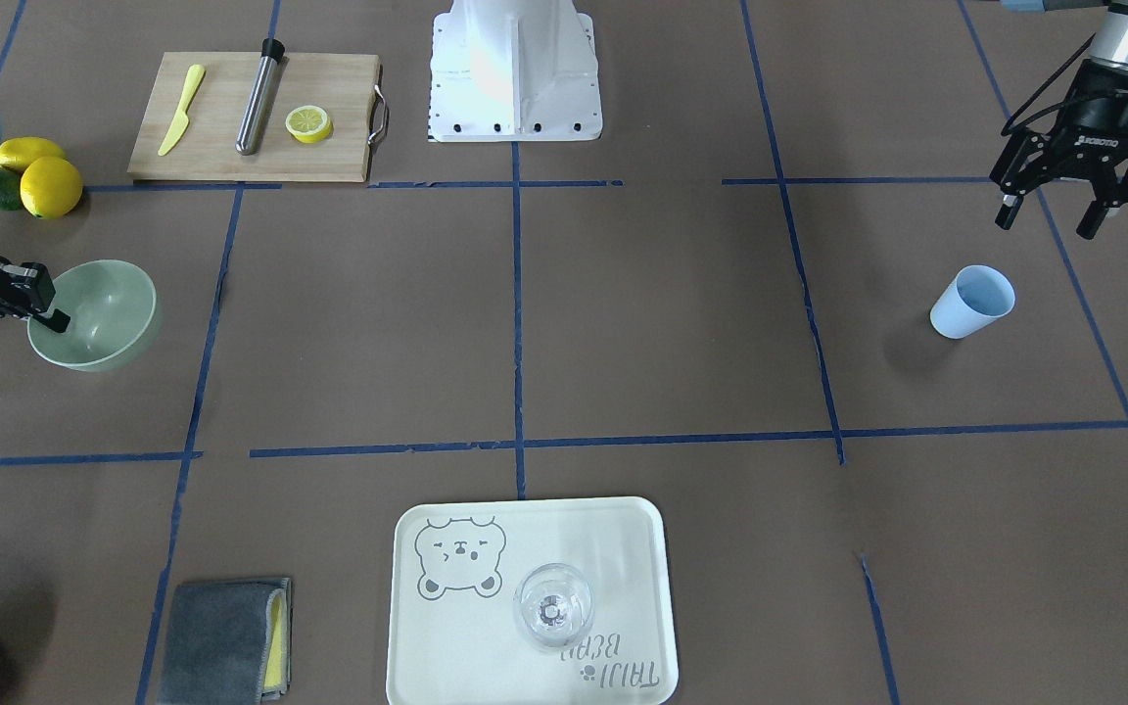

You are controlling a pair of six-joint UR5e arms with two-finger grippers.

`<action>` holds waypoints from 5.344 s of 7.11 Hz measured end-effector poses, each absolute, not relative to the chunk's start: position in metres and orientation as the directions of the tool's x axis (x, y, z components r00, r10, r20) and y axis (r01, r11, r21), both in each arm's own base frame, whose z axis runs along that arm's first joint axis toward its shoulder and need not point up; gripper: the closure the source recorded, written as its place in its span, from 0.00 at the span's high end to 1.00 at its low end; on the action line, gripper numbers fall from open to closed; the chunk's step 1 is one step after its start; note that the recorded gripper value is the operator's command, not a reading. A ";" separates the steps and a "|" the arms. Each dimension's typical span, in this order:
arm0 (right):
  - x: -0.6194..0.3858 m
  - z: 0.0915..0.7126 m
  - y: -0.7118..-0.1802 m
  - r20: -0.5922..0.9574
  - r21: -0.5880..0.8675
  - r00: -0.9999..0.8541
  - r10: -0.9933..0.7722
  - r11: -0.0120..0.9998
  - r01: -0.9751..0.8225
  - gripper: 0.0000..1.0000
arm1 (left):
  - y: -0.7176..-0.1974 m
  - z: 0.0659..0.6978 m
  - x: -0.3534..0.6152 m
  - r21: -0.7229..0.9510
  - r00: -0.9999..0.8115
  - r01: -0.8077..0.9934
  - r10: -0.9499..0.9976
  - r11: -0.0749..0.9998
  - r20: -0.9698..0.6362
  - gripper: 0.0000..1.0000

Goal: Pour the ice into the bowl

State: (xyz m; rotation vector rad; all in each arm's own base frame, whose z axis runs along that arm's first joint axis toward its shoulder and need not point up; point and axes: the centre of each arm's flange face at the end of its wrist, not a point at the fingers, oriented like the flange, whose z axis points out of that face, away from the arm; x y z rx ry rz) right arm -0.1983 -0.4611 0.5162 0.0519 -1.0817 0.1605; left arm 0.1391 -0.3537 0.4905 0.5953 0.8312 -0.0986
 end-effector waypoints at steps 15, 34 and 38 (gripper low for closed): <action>-0.606 0.116 -0.420 0.817 -0.241 0.451 0.358 0.924 -0.297 0.00 | -0.318 0.633 0.312 0.605 0.720 0.615 -0.048 0.506 -0.692 1.00; -0.549 0.136 -0.416 0.850 -0.199 0.408 0.333 0.920 -0.337 1.00 | -0.376 0.460 0.297 0.825 0.833 0.486 0.133 0.289 -0.538 0.00; -0.452 0.204 -0.413 0.845 -0.162 0.456 0.280 0.946 -0.281 1.00 | -0.344 0.409 0.398 0.909 0.929 0.320 0.103 0.266 -0.356 0.00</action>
